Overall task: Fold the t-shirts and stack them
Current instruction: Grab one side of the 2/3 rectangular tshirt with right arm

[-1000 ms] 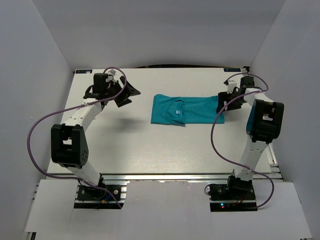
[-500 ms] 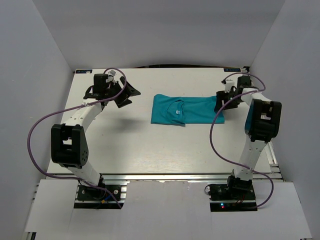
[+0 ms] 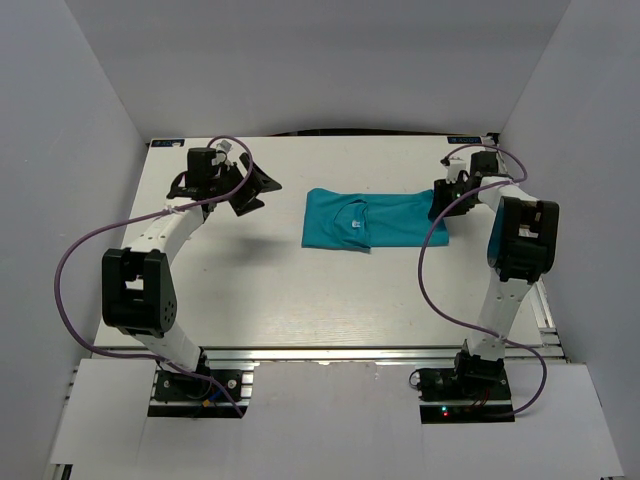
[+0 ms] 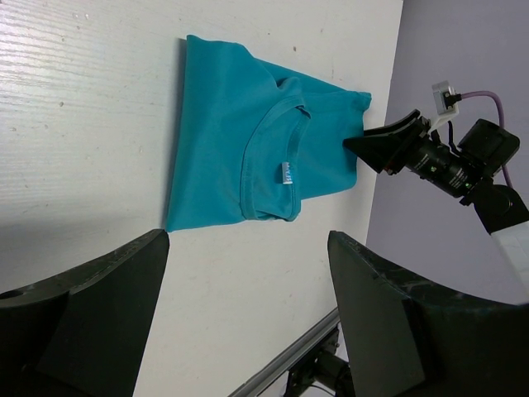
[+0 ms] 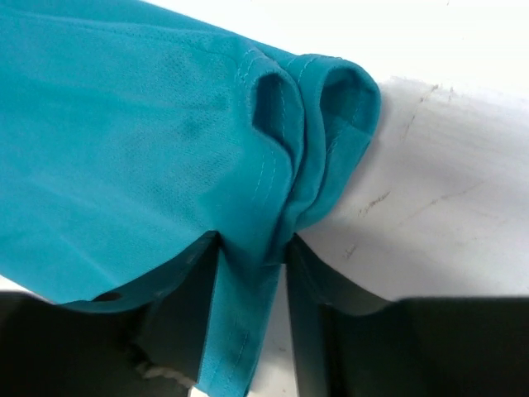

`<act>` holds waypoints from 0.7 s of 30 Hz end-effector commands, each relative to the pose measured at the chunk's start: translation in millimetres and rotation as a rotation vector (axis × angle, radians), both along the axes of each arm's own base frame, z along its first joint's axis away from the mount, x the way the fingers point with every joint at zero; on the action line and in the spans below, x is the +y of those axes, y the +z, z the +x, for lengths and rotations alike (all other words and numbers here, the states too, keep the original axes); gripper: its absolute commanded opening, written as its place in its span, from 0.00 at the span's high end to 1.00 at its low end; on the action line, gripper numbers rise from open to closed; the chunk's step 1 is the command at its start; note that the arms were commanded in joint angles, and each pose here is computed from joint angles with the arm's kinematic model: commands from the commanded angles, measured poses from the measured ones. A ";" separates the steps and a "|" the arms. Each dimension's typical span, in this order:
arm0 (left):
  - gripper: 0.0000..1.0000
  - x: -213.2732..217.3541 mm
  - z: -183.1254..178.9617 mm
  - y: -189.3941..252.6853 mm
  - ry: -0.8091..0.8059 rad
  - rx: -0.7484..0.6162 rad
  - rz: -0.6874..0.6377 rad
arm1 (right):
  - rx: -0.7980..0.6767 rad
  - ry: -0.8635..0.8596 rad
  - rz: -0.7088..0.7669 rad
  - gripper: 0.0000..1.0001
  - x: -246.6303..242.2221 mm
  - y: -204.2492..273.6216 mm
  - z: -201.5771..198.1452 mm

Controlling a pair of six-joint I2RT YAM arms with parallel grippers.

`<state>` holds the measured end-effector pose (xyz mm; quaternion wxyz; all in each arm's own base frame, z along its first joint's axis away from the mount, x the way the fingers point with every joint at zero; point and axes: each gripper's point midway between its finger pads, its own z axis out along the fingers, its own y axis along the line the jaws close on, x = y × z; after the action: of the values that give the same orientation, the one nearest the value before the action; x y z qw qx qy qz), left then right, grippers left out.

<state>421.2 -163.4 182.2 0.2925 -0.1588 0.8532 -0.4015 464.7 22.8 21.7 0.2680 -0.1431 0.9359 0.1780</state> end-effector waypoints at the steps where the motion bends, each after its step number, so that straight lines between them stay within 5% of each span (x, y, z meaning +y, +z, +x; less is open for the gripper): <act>1: 0.11 -2.7 -7.5 25.6 -0.018 -0.067 -0.018 | 0.157 0.016 0.061 0.57 21.8 -40.3 -30.2; 12: 0.11 -7.2 -11.1 25.7 -0.047 -0.072 -0.042 | 0.093 0.061 0.150 0.99 29.6 -13.4 -23.3; 21: 0.11 -8.1 -15.8 23.6 -0.055 -0.084 -0.050 | -0.092 0.185 0.302 1.00 59.3 86.5 -17.8</act>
<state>411.5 -168.0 174.5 0.2815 -0.1501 0.8509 -0.4173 446.5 62.5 46.6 0.2647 -0.1593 0.9046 0.2937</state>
